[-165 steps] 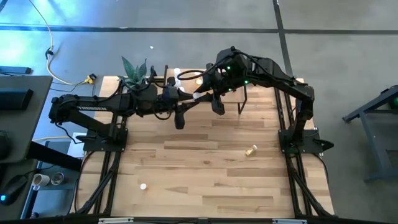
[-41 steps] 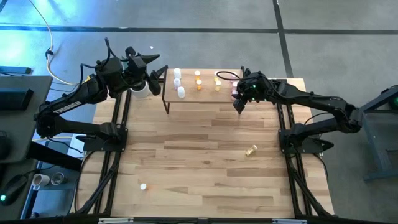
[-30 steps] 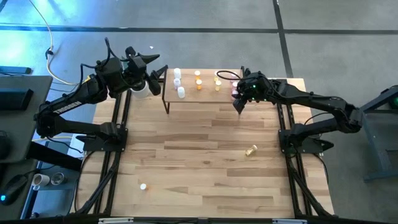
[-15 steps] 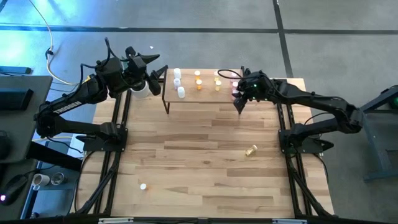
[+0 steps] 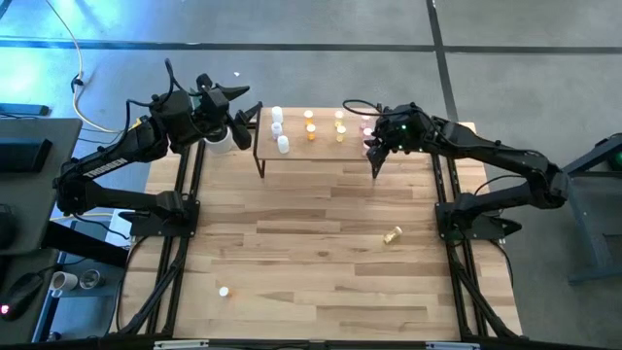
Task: Pick and place medicine bottles onto shelf by color
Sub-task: Put the orange pill bottle on the shelf aligned with the other orange pill bottle
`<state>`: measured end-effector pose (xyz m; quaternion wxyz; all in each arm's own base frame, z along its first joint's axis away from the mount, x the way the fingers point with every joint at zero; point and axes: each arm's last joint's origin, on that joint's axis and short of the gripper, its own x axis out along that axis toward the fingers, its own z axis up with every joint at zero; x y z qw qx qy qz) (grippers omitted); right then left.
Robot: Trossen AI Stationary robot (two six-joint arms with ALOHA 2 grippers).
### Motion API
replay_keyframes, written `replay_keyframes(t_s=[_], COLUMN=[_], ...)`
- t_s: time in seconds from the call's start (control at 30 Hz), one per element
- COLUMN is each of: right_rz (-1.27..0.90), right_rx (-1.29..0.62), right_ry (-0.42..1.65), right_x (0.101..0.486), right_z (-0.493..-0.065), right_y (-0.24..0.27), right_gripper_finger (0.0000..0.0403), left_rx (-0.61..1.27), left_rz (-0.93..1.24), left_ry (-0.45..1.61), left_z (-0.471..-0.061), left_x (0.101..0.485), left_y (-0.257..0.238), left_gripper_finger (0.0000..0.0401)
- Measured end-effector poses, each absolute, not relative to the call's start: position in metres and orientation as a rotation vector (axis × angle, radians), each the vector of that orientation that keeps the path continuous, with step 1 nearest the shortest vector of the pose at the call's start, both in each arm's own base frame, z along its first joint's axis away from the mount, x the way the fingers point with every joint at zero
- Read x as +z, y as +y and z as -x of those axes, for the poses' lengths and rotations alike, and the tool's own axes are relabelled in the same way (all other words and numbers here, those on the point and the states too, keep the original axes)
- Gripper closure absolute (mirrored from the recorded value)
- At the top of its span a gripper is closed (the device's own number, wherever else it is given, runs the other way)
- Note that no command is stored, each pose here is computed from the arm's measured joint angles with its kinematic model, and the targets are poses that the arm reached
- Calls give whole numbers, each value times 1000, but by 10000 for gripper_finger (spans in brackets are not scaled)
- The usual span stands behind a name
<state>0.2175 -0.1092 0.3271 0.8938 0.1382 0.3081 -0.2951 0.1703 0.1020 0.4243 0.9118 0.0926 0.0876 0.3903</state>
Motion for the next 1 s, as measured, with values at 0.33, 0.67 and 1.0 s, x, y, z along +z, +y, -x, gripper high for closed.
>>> replay_keyframes(t_s=[0.33,0.67,1.0], right_rz=[-523,-881,-925], right_rx=[-595,-639,-733], right_ry=[596,685,928], right_x=[348,337,315], right_z=[-222,-224,-223], right_y=[-86,-45,-16], right_gripper_finger=[244,244,244], left_rx=[758,707,570], left_rz=[-145,-200,-95], left_ry=[387,525,577], left_z=[-167,-164,-163], left_x=[404,394,385], left_y=[100,98,92], left_gripper_finger=[167,167,167])
